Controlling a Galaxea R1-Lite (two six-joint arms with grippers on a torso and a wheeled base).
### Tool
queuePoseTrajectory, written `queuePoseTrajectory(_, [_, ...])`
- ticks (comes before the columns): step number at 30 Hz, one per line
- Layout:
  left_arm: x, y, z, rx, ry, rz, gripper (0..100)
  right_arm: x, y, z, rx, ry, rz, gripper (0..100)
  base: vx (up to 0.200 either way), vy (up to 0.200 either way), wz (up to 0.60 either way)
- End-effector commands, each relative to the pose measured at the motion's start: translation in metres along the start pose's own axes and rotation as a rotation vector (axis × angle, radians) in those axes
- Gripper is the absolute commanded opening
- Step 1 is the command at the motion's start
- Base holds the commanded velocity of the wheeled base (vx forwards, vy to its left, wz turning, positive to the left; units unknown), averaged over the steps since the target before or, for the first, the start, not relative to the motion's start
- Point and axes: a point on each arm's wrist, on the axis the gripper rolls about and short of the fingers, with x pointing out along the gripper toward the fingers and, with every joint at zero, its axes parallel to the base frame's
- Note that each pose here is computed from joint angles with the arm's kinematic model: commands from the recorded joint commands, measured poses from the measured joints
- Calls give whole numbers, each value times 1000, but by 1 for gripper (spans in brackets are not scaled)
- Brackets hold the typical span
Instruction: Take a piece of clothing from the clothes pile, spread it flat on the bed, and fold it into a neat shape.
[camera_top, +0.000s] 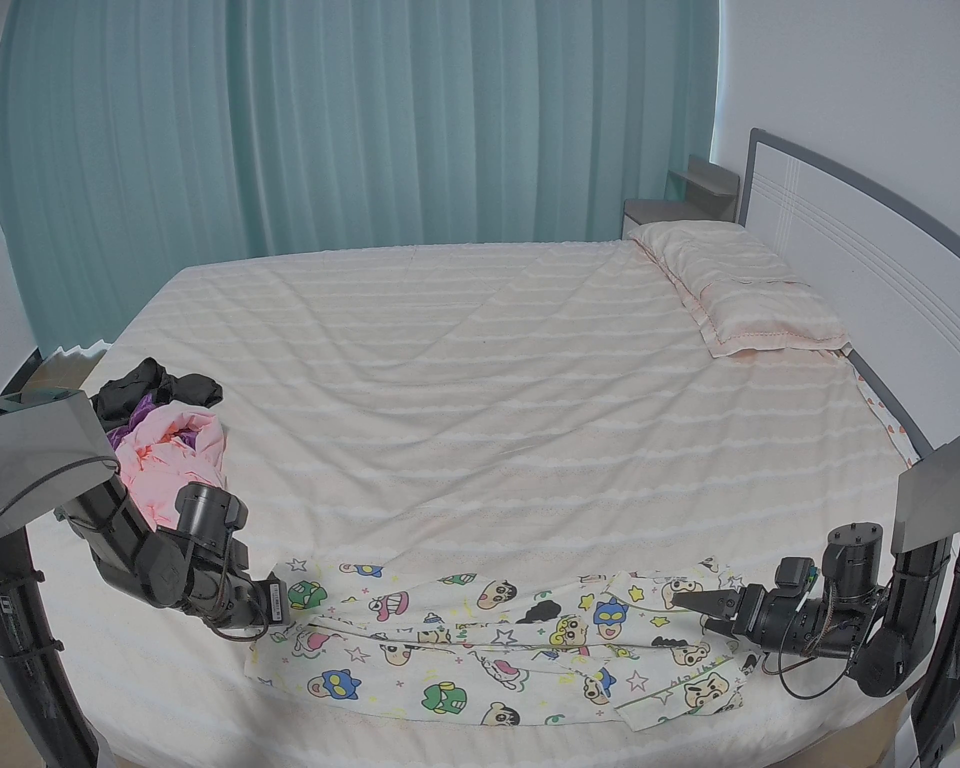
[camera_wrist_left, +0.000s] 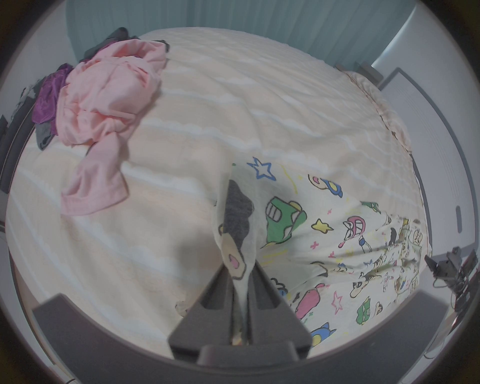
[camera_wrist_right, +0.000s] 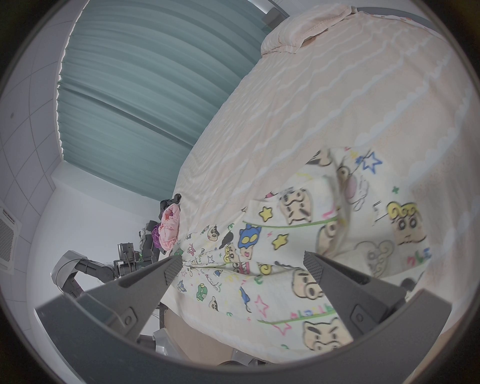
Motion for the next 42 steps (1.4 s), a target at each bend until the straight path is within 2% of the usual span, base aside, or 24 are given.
queuePoseTrajectory(1, [-17, 20, 13, -46, -44, 22, 0, -1, 0, 0, -1, -3, 2, 100, 0, 0, 0])
queuePoseTrajectory(11, [-82, 91, 42, -159, -99, 60, 0, -2, 0, 0, 0, -6, 2, 100, 0, 0, 0])
queuePoseTrajectory(12, [-94, 108, 46, -177, -106, 78, 0, -2, 0, 0, 0, -6, 2, 100, 0, 0, 0])
queuePoseTrajectory(15, [-118, 138, 53, -221, -139, 113, 0, -2, 0, 1, 1, -9, 2, 100, 0, 0, 0])
queuePoseTrajectory(17, [-125, 146, 55, -235, -150, 124, 0, -2, 0, 1, 2, -10, 1, 100, 0, 0, 0])
queuePoseTrajectory(18, [-142, 165, 60, -262, -174, 151, 0, -2, 0, 1, 2, -12, 2, 100, 0, 0, 0])
queuePoseTrajectory(22, [-165, 182, 67, -295, -186, 184, 0, -3, 0, 1, 3, -11, 1, 100, 0, 0, 0])
queuePoseTrajectory(24, [-173, 179, 69, -297, -190, 183, 0, -3, 0, 1, 3, -11, 1, 100, 0, 0, 0])
queuePoseTrajectory(28, [-181, 153, 65, -256, -162, 152, 0, -4, 1, 2, 0, -17, 6, 100, 0, 0, 0])
queuePoseTrajectory(29, [-180, 133, 63, -219, -134, 127, 0, -4, 1, 2, 4, -18, 7, 100, 0, 0, 0])
queuePoseTrajectory(30, [-180, 133, 63, -219, -134, 127, 0, -4, 1, 2, 4, -18, 7, 100, 0, 0, 0])
queuePoseTrajectory(31, [-180, 109, 60, -199, -121, 98, 0, -4, 2, 2, 8, -19, 8, 100, 0, 0, 0])
queuePoseTrajectory(32, [-180, 109, 60, -199, -121, 98, 0, -4, 2, 2, 8, -19, 8, 100, 0, 0, 0])
queuePoseTrajectory(33, [-177, 74, 58, -173, -109, 64, 0, -4, 2, 2, 8, -20, 9, 100, 0, 0, 0])
queuePoseTrajectory(36, [-170, 29, 55, -153, -94, 59, 0, -4, 2, 2, 9, -20, 9, 100, 0, 0, 0])
queuePoseTrajectory(37, [-170, 29, 55, -153, -94, 59, 0, -4, 2, 2, 9, -20, 9, 100, 0, 0, 0])
queuePoseTrajectory(38, [-165, 0, 51, -141, -91, 54, 0, -4, 2, 2, 8, -20, 9, 100, 0, 0, 0])
queuePoseTrajectory(39, [-161, -18, 48, -131, -84, 48, 0, -3, 2, 3, 7, -21, 10, 100, 0, 0, 0])
queuePoseTrajectory(42, [-157, -55, 37, -90, -79, 20, 0, -3, 2, 3, 6, -22, 11, 100, 0, 0, 0])
